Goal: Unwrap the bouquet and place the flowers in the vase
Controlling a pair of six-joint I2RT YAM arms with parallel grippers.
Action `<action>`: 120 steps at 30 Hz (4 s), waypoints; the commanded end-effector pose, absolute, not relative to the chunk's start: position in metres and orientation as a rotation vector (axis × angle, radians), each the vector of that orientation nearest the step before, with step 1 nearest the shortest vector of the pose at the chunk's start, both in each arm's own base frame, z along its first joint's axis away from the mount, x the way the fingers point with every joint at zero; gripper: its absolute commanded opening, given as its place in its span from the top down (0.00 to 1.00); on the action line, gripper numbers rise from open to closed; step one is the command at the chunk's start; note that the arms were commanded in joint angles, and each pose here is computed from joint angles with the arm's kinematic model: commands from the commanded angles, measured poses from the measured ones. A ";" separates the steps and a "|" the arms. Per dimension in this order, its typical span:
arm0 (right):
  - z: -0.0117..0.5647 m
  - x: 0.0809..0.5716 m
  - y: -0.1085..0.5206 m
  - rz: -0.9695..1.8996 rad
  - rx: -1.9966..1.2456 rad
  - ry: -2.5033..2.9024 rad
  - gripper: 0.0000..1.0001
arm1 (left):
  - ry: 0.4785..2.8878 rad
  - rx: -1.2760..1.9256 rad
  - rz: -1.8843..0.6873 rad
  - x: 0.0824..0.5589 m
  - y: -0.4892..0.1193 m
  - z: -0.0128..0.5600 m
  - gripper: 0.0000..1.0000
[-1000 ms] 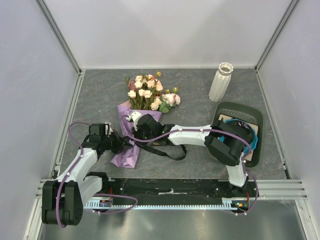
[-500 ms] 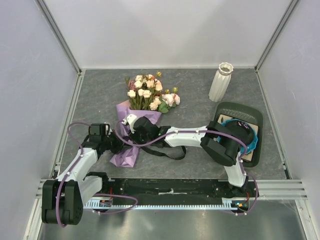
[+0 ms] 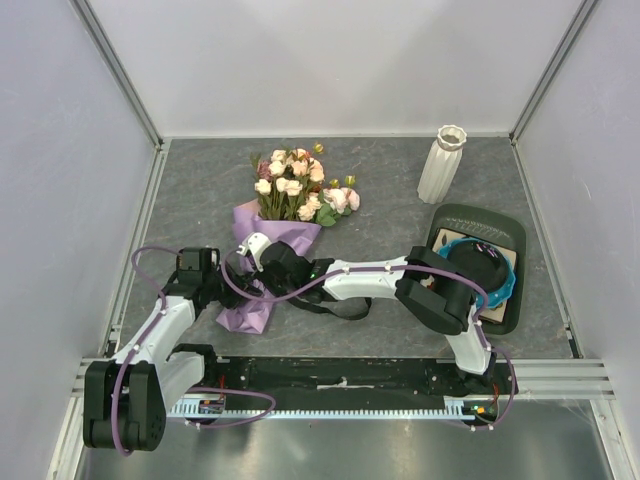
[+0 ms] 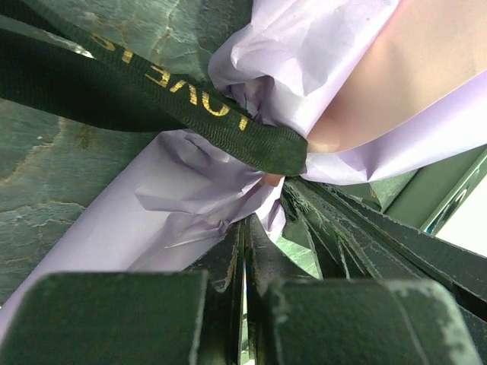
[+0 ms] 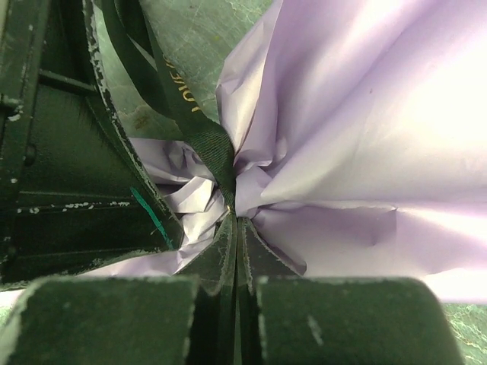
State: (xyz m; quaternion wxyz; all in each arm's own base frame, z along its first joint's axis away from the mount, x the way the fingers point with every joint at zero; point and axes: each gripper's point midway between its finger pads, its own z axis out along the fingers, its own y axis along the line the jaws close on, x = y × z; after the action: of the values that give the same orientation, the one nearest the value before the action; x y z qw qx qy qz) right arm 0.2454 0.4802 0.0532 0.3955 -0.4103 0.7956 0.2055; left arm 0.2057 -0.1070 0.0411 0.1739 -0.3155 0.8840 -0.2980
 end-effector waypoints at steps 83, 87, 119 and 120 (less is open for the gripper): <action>0.558 0.250 0.171 0.139 -0.020 1.186 1.00 | 2.384 -0.971 -0.560 0.224 -0.068 0.062 0.98; 0.470 0.261 0.169 0.053 0.013 1.327 1.00 | 2.344 -0.845 -0.649 0.233 -0.077 0.097 0.98; 0.615 0.244 0.176 0.457 0.029 1.137 1.00 | 2.203 -0.486 -0.976 0.234 -0.118 0.169 0.60; 0.606 0.246 0.171 0.431 0.046 1.157 1.00 | 2.202 -0.485 -0.978 0.233 -0.118 0.169 0.60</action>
State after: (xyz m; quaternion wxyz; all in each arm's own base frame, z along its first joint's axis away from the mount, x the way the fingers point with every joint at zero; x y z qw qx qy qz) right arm 0.2382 0.1761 0.6452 0.8290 0.0217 0.5035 0.2426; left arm 0.2304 -0.1128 0.1575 0.3161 -0.2168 0.8523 -0.3559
